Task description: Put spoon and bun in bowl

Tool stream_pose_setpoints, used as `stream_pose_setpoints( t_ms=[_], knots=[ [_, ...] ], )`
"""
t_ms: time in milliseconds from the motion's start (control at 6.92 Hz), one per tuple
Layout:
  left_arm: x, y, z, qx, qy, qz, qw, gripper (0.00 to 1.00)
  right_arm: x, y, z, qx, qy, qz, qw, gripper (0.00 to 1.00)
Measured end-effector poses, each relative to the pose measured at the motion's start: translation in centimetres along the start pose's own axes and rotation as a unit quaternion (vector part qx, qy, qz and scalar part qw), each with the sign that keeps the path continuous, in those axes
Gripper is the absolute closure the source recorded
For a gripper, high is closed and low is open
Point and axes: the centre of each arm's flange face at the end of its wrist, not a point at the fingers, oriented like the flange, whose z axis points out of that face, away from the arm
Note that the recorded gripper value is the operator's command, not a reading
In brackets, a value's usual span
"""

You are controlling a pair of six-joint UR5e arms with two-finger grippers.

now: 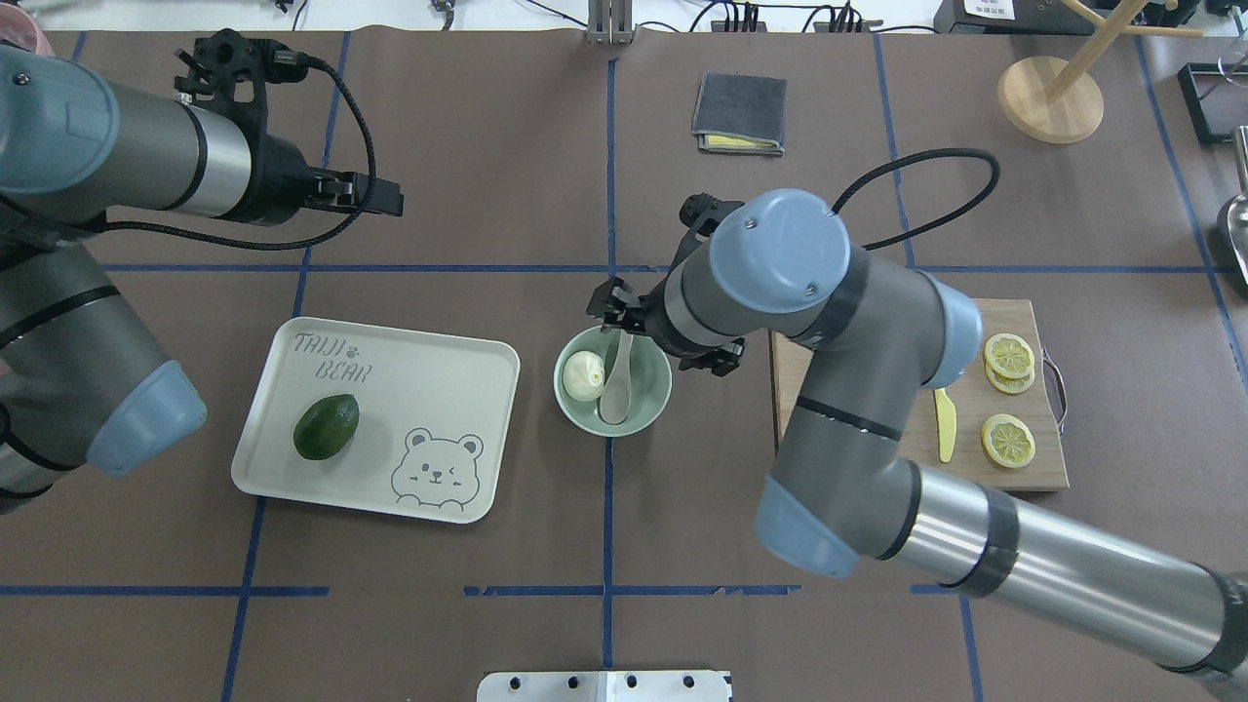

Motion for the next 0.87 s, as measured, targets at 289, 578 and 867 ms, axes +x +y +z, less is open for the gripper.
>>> stream_pose_setpoints(
  t_ms=[289, 578, 867],
  knots=[
    [-8.5, -0.1, -1.1, -0.005, -0.053, 0.071, 0.9961, 0.01, 10.7, -10.4, -6.3, -0.002, 0.022, -0.034, 0.9992, 0.0],
    [-19.9, -1.8, -4.1, -0.043, -0.072, 0.128, 0.9882, 0.01, 23.8, -19.7, -13.8, 0.004, 0.047, -0.093, 0.9946, 0.0],
    [-32.9, -2.9, -8.4, -0.073, -0.099, 0.176, 0.9766, 0.01, 35.2, -25.6, -20.2, -0.007, 0.096, -0.177, 0.9795, 0.0]
  ],
)
